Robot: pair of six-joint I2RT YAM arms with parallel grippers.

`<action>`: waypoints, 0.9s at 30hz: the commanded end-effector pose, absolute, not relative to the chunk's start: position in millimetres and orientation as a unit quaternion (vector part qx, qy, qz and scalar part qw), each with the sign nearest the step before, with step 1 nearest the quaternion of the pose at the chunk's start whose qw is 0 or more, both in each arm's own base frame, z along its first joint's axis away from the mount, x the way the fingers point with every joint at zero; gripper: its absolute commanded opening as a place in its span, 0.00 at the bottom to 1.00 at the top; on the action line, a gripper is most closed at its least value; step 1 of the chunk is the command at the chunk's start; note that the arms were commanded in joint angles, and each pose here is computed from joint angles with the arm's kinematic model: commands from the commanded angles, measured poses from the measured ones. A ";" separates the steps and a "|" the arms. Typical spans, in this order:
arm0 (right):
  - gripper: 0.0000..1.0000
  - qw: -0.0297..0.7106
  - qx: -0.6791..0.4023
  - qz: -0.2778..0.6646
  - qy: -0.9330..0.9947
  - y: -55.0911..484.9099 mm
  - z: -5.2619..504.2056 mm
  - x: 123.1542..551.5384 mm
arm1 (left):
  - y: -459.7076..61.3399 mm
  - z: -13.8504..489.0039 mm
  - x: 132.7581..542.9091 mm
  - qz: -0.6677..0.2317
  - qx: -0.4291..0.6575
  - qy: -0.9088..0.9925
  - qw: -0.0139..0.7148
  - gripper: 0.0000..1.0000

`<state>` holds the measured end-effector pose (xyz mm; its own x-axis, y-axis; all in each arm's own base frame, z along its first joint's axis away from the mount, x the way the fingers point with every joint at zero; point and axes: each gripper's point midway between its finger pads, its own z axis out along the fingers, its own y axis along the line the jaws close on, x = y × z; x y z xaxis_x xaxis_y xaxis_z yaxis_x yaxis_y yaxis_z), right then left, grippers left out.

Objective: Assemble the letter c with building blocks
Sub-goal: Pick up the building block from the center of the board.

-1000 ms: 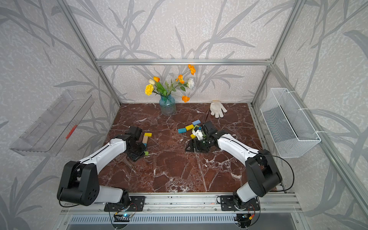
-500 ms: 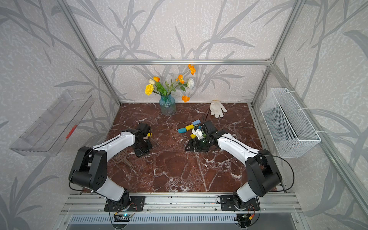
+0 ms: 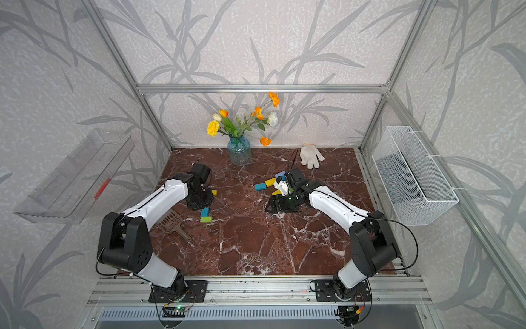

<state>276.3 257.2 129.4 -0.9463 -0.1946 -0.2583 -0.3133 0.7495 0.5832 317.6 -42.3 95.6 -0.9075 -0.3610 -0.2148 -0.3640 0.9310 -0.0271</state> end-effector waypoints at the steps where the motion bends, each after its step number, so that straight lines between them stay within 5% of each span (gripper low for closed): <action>1: 0.80 0.091 -0.142 0.304 0.937 253.3 129.4 276.5 | -33.2 109.2 317.8 0.006 -0.162 0.980 0.114 0.27; 27: 0.73 0.187 -0.142 0.134 0.963 245.6 118.0 331.7 | -38.3 102.8 348.1 -0.025 -0.073 0.988 0.131 0.37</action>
<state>313.0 248.7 107.4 -0.9169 -0.2140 -0.3369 -0.3178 0.9021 0.2919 337.8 -34.0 97.4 -0.9555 -0.1848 -0.2299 -0.1787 0.9828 -0.0470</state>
